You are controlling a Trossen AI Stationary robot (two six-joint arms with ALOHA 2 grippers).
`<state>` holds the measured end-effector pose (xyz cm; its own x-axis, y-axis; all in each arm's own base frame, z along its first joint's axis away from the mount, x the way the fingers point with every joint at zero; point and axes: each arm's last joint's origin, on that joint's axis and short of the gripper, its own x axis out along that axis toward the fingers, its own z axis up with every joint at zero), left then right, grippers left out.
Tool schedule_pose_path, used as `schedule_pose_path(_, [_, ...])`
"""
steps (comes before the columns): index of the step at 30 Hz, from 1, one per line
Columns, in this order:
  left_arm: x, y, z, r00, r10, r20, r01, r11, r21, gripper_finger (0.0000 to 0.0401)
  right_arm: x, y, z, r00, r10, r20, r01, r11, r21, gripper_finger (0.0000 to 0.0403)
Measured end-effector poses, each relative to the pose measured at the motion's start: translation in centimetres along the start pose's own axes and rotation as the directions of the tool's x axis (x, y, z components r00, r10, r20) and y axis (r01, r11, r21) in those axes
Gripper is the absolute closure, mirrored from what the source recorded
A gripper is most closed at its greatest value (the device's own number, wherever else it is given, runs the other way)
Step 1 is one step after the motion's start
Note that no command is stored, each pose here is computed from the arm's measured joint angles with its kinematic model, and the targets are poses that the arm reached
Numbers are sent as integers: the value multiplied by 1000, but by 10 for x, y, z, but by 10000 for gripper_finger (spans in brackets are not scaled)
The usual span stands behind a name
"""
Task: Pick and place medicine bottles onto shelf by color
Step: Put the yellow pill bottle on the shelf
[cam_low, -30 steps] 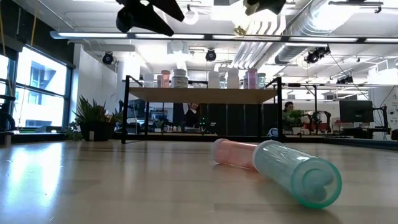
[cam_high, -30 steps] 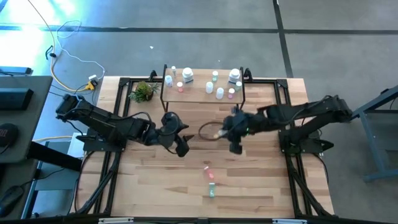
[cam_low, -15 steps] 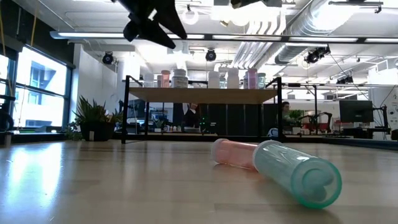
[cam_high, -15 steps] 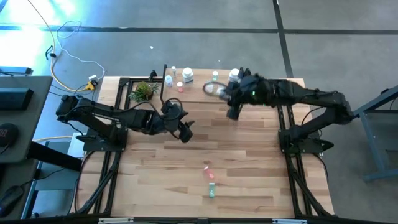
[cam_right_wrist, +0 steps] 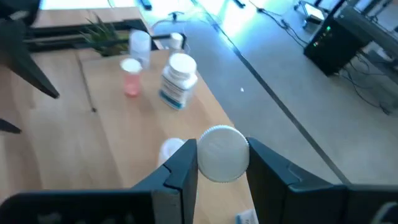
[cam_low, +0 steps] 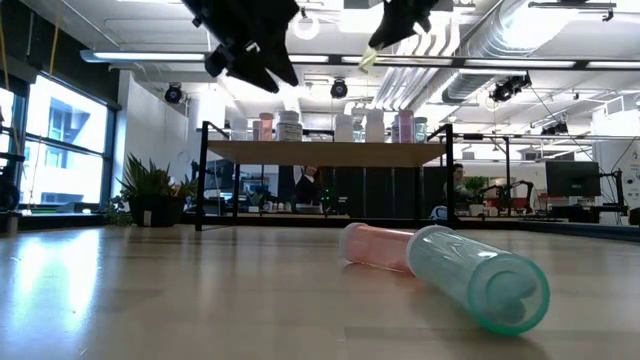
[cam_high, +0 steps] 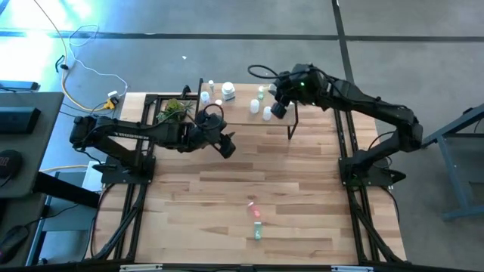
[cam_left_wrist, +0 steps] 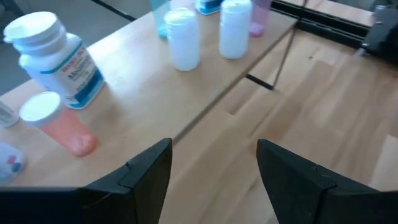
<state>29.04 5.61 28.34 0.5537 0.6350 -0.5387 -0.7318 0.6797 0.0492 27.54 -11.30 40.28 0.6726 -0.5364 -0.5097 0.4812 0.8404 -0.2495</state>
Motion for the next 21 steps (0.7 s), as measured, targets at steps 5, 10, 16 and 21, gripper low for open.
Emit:
schedule_pose_path(5, [8, 6, 2, 1000, 26, -1, -26, 1000, 11, 176, 16, -9, -4, 999, -16, -40, 18, 999, 42, 304])
schedule_pose_path(10, [16, 11, 5, 999, 43, 9, -44, 996, 76, 176, 31, -13, -9, 997, -12, -78, 17, 997, 74, 304])
schedule_pose_path(16, [22, 20, 8, 998, 66, 13, -67, 988, 143, 176, 37, -16, -11, 996, -21, -92, 33, 992, 125, 304])
schedule_pose_path(21, [27, 29, 12, 995, 92, 23, -94, 988, 122, 176, 32, -24, -3, 996, -36, -77, 48, 984, 170, 304])
